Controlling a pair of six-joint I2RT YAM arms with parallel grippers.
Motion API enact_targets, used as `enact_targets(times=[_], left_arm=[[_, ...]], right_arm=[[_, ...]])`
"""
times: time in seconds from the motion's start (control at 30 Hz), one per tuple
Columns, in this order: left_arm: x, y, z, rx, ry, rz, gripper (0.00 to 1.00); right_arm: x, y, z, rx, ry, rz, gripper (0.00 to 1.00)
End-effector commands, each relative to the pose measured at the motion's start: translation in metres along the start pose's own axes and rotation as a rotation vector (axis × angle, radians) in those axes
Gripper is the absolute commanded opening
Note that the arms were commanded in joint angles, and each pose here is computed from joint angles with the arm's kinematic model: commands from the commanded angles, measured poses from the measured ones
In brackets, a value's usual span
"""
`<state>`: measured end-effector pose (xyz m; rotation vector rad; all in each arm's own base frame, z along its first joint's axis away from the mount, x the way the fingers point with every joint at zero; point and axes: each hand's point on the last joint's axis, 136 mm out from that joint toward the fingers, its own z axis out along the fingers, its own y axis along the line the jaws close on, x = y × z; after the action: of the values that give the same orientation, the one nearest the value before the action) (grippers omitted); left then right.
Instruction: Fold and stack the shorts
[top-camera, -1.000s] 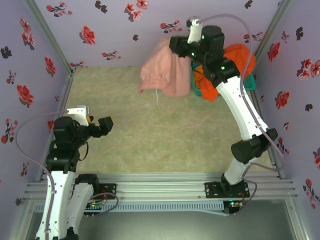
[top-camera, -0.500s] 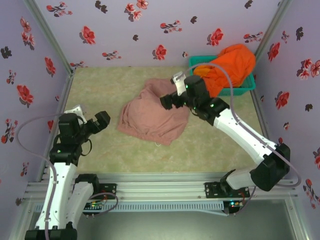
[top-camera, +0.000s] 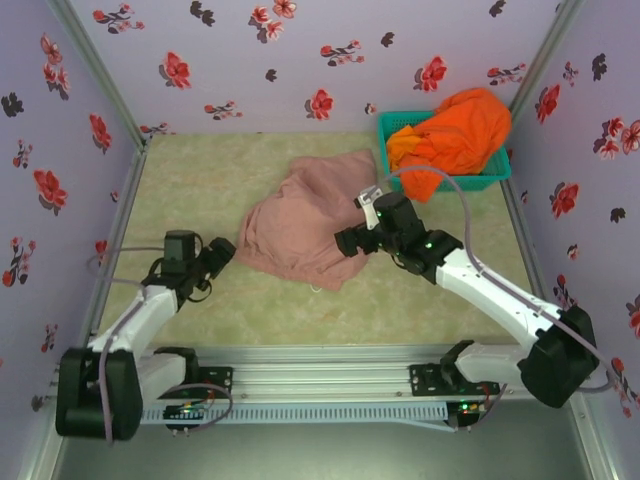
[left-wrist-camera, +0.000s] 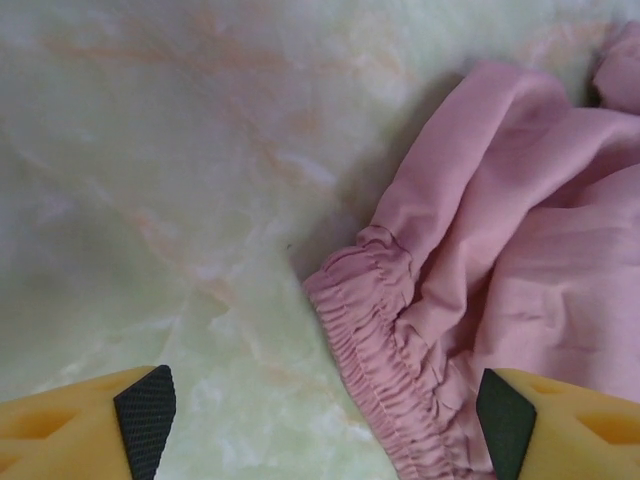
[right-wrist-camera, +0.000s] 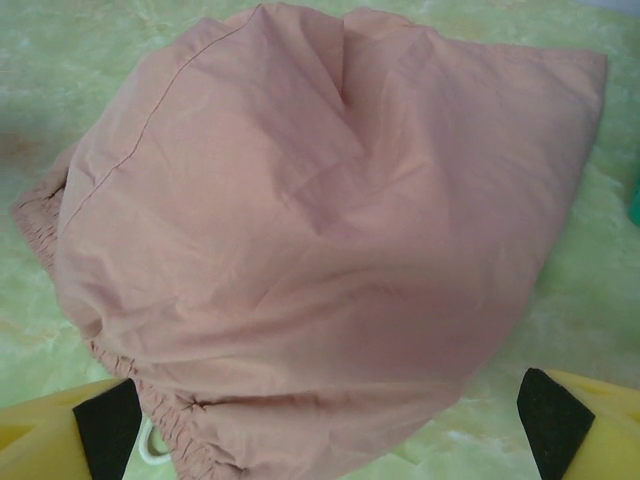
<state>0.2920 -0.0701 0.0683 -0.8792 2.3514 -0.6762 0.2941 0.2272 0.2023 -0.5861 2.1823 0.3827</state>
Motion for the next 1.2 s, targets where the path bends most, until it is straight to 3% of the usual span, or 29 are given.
enact_targets(times=[0.0, 0.17, 0.5, 0.77, 1.17], left_arm=[[-0.016, -0.031, 0.013, 0.078, -0.04, 0.072, 0.79], [-0.011, -0.033, 0.04, 0.07, 0.03, 0.113, 0.7], [0.003, -0.041, 0.066, 0.102, 0.121, 0.117, 0.41], [-0.002, -0.056, 0.057, 0.142, 0.099, 0.124, 0.0], [-0.044, -0.112, -0.017, 0.232, -0.064, 0.201, 0.0]], right_arm=[[0.005, -0.002, -0.007, 0.021, -0.015, 0.027, 0.99], [0.013, -0.004, -0.015, 0.029, -0.019, 0.038, 0.99], [0.034, -0.006, -0.009, 0.044, 0.026, 0.05, 0.99], [0.062, 0.001, 0.009, 0.059, 0.126, -0.022, 0.97], [0.114, 0.048, 0.059, 0.055, 0.331, -0.306, 0.92]])
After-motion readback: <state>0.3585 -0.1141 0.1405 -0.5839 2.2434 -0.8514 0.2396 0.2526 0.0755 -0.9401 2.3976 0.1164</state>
